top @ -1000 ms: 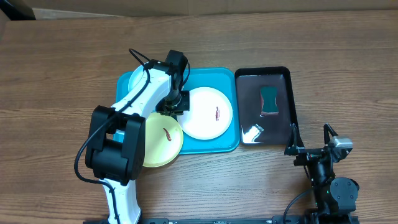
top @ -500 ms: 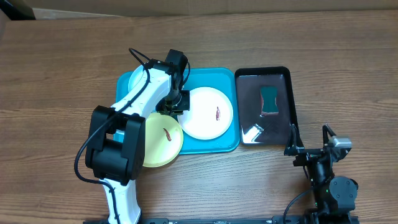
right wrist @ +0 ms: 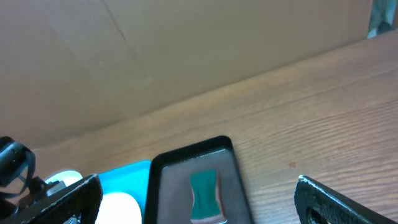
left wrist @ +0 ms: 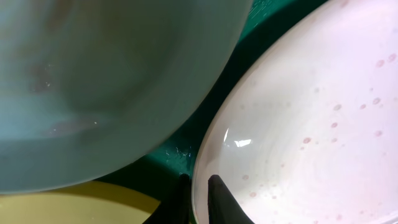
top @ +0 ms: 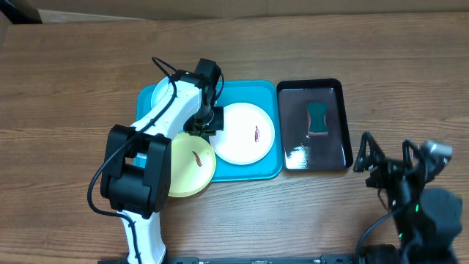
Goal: Clean dirty plates on tray and stack at the side
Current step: 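Reach the right gripper into the black tray and grasp the sponge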
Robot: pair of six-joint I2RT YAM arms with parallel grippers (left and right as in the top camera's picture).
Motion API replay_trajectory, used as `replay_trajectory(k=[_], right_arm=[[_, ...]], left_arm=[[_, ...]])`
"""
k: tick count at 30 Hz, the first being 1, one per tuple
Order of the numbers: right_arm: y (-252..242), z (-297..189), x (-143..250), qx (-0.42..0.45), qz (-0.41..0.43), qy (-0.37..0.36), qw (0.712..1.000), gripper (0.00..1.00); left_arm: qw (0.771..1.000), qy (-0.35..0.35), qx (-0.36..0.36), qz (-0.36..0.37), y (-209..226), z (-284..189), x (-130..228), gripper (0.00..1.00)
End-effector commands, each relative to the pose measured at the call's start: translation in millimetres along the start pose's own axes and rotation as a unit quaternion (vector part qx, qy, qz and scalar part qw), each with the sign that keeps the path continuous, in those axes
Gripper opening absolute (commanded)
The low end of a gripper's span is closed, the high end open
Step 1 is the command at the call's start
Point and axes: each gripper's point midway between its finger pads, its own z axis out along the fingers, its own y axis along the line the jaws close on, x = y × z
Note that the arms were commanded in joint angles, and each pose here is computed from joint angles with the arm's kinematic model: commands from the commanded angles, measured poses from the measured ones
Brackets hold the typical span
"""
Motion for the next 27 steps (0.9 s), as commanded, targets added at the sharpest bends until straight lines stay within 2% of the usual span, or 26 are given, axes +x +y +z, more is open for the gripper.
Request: replay_trajectory(k=[1, 8, 11, 12, 13, 16, 19, 22, 25, 27], right_arm=[[7, 15, -18, 0.025, 0.01, 0.065, 0.998, 1.0], [17, 43, -22, 0.053, 0.013, 0.195, 0.979, 1.0], [37, 52, -15, 0.004, 0.016, 0.241, 0.971, 1.0], [44, 56, -12, -0.017, 0.014, 0.252, 0.968, 0.89], [46, 59, -8, -0.023, 0.017, 0.26, 0.965, 0.84], [41, 74, 10, -0.01, 0.016, 0.299, 0.954, 0.8], [36, 88, 31, -0.004, 0.006, 0.344, 0.939, 0.8], [34, 100, 54, 0.002, -0.024, 0.396, 0.918, 0.81], [25, 115, 73, 0.052, -0.061, 0.439, 0.895, 0.9], [24, 129, 79, 0.068, -0.08, 0.444, 0.89, 0.94]], left_arm=[[1.0, -0.012, 0.006, 0.011, -4, -8, -6, 0.14], [1.0, -0.013, 0.003, 0.011, -2, -8, -6, 0.13], [1.0, -0.012, 0.003, 0.011, -2, -8, -6, 0.13], [1.0, -0.011, 0.002, 0.011, -2, -7, -5, 0.13], [1.0, -0.011, 0.002, 0.011, -2, -7, -4, 0.12], [1.0, -0.012, 0.003, 0.011, -2, -6, -5, 0.1], [1.0, -0.014, 0.005, 0.011, -3, -6, -6, 0.04], [1.0, -0.014, 0.005, 0.011, -3, -6, -6, 0.04], [1.0, -0.014, 0.005, 0.011, -3, -6, -6, 0.04], [1.0, -0.014, 0.005, 0.011, -3, -6, -6, 0.04]])
